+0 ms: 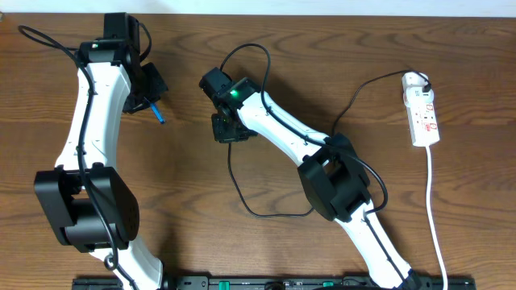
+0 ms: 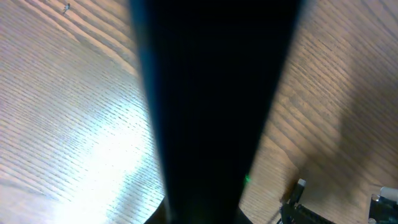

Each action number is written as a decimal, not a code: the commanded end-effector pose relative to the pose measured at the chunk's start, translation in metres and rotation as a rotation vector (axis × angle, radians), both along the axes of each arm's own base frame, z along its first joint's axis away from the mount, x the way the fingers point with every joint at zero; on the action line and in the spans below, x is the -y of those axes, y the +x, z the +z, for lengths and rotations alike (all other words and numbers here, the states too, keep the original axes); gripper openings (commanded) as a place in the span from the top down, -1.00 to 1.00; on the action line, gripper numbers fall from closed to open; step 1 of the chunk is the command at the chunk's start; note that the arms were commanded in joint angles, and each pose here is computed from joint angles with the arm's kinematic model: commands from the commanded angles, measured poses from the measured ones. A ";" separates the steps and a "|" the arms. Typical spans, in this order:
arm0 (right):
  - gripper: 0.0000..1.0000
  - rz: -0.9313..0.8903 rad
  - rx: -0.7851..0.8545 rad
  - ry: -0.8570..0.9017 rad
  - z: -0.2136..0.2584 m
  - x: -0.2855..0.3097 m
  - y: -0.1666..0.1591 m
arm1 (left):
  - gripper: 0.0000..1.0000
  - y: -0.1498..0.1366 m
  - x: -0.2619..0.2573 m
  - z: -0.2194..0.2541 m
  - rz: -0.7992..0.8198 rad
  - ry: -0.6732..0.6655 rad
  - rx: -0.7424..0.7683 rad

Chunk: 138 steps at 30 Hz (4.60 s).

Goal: Plug charger to phone and switch on socket

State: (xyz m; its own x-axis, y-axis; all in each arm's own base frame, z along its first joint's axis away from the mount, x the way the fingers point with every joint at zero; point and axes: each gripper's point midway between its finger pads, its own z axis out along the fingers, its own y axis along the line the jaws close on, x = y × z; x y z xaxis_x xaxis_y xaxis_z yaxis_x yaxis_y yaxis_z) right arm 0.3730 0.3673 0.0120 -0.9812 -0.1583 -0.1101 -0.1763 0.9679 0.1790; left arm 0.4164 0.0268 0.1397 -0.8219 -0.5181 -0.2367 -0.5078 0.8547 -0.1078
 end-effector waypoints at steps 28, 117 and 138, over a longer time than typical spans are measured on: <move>0.77 -0.023 -0.001 -0.010 -0.010 0.007 0.009 | 0.86 0.001 -0.004 0.009 0.011 0.021 0.021; 0.98 0.601 0.008 1.240 0.217 0.032 0.007 | 0.86 0.073 0.109 0.184 -0.650 -0.925 0.788; 0.98 0.604 0.235 1.104 0.288 0.076 0.007 | 0.86 0.027 0.183 0.211 -0.916 -1.173 0.701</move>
State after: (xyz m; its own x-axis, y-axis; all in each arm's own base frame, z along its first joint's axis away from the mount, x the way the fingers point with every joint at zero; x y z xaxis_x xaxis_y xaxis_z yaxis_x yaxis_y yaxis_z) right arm 0.3932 0.3033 0.2501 -0.7996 -0.3098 -0.5144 -0.5626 0.0870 0.8222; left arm 0.4658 -0.1491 0.3304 -0.8465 -0.1784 -0.5016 0.4653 0.2100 -0.8599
